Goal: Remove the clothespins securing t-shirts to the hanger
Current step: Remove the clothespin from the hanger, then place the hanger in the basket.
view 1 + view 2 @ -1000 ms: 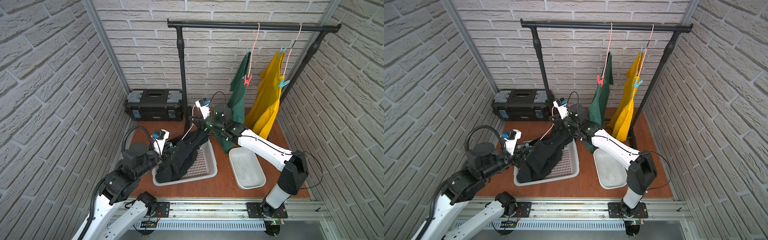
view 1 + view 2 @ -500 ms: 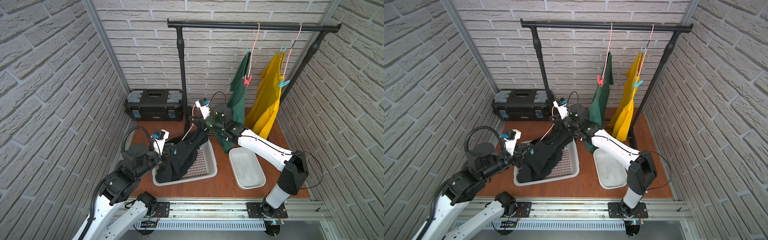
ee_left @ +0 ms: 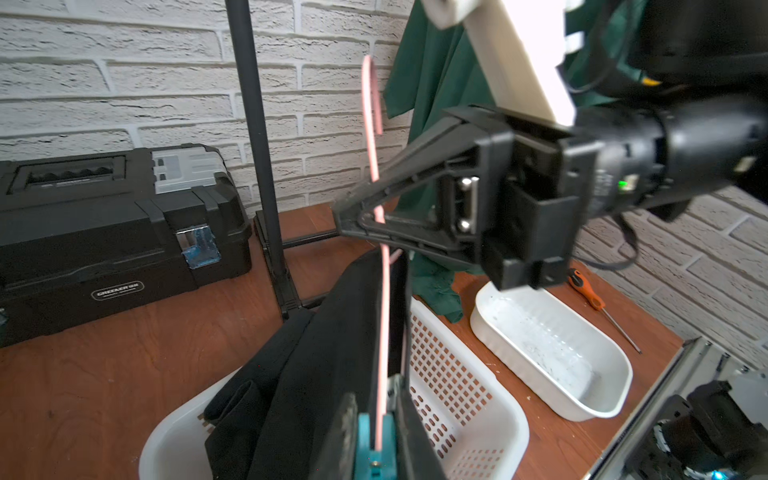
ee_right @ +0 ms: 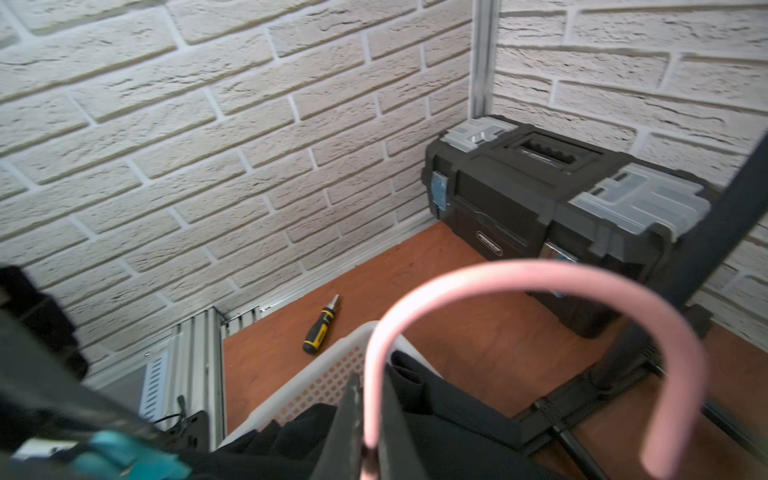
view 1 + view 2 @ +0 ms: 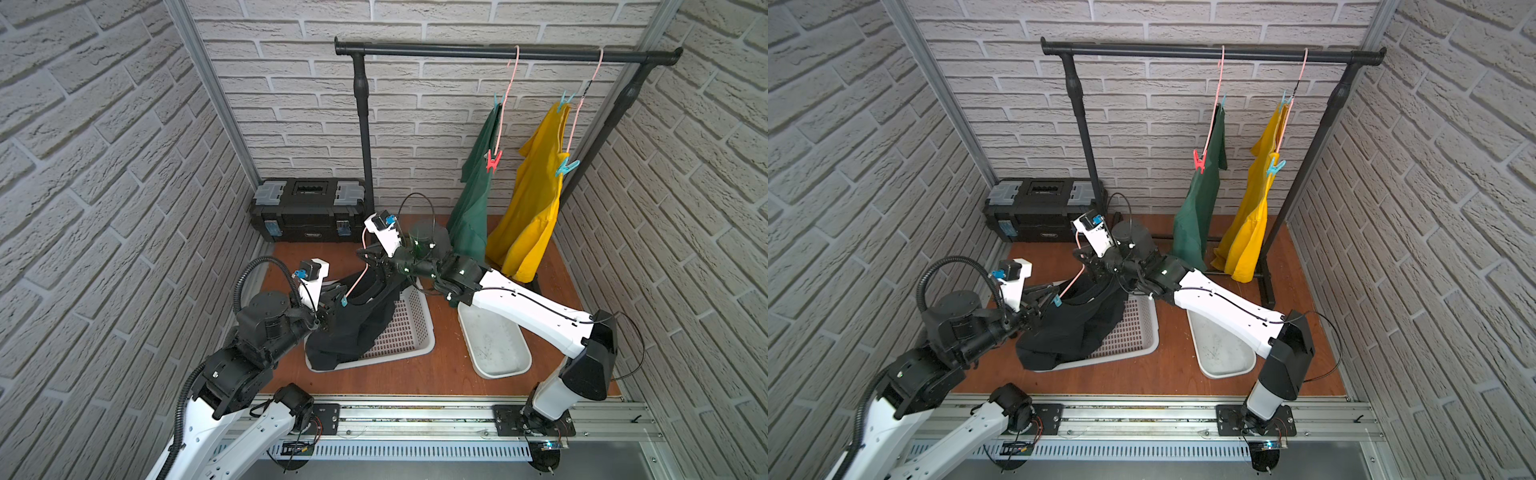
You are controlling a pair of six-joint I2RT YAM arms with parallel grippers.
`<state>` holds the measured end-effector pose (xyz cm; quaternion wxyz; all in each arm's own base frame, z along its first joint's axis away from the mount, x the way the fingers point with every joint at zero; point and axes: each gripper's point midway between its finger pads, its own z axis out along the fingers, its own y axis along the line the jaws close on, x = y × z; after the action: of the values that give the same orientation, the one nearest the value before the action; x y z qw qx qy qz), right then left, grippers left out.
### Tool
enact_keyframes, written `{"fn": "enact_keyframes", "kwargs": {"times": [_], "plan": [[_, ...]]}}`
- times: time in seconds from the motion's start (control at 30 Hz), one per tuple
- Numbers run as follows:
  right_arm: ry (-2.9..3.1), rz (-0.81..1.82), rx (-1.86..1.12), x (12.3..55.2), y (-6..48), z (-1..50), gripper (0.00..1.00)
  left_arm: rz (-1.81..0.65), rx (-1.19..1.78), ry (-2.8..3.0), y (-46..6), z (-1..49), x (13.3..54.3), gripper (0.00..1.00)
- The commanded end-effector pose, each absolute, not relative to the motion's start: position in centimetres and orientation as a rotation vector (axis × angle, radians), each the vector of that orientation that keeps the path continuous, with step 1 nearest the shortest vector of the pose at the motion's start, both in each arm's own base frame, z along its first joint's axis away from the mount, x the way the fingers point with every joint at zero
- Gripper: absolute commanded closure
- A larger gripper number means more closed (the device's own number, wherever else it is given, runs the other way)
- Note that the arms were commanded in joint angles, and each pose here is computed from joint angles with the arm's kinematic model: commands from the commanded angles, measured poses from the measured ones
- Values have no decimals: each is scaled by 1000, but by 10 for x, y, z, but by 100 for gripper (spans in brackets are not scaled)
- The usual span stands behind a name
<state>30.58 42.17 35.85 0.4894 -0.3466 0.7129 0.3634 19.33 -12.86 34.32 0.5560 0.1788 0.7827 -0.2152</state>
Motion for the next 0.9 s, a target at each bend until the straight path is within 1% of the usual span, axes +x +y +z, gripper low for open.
{"fn": "enact_keyframes", "kwargs": {"times": [0.0, 0.33, 0.5, 0.7, 0.87], "plan": [[1662, 903, -796, 295, 414, 394, 98, -443, 394, 1799, -117, 359, 195, 84], [1774, 1087, -684, 295, 437, 342, 98, -394, 390, 1790, -108, 362, 193, 84], [1849, 1112, -664, 301, 448, 303, 98, -370, 396, 1794, -106, 361, 194, 84], [1979, 1079, -665, 312, 458, 237, 98, -373, 399, 1799, -108, 359, 196, 84], [2087, 1028, -645, 328, 448, 186, 98, -385, 399, 1791, -110, 359, 197, 84]]}}
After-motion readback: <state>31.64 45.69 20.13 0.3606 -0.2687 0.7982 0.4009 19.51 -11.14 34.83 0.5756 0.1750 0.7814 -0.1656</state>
